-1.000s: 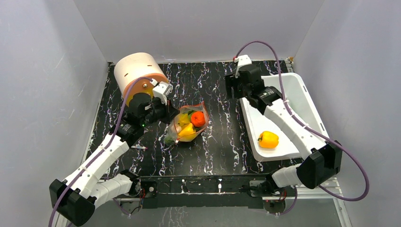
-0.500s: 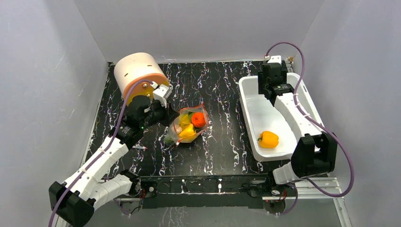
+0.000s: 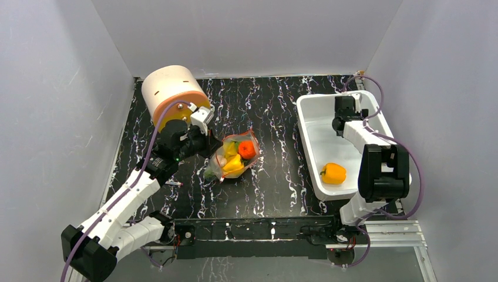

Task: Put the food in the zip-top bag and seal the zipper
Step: Pick up the fake vegetable from the bin.

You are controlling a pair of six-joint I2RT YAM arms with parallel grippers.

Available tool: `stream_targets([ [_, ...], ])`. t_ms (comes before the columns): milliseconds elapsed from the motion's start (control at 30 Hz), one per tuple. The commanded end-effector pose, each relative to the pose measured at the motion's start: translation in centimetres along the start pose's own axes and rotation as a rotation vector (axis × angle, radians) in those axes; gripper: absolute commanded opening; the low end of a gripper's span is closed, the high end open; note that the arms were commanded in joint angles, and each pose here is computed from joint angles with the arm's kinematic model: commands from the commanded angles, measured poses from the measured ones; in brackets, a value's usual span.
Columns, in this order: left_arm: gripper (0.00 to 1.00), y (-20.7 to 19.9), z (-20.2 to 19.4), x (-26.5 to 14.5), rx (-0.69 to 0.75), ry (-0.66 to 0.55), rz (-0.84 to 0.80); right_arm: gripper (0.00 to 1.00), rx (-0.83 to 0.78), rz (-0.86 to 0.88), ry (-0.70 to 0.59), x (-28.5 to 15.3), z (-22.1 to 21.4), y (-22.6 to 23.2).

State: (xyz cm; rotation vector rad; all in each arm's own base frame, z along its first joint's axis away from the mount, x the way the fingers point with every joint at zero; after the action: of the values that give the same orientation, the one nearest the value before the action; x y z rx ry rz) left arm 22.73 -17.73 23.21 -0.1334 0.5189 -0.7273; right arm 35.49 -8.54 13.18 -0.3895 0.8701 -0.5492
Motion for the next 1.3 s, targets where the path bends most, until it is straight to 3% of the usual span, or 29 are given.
stream_targets([
  [0, 0.0, 0.1, 0.1, 0.1, 0.02, -0.014, 0.005, 0.61, 0.08, -0.057, -0.025, 1.9, 0.3, -2.1],
  [300, 0.0, 0.4, 0.0, 0.5, 0.019, -0.006, 0.016, 0.54, 0.07, -0.051, 0.02, 4.7, -1.0, -1.1],
  [533, 0.0, 0.8, 0.0, 0.0, 0.025, -0.014, 0.052, 0.35, 0.052, -0.064, 0.053, 6.6, -1.6, -0.1],
  [1267, 0.0, 0.9, -0.3, 0.2, 0.031, -0.01, 0.049, 0.32, 0.022, -0.072, 0.127, 9.5, -3.4, 0.4],
])
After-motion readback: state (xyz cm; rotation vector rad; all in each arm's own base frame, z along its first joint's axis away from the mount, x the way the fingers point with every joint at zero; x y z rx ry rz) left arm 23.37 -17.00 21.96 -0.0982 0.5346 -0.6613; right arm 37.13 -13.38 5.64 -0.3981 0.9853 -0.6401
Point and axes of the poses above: each gripper's point midway between its finger pads, its own x axis out along the fingers, its own y axis along the line the jaws close on, z = x × y, the point moved 4 cm from there along -x, back along the fingers, and after that the axes turned 3 degrees about -x, right-handed, at the moved point
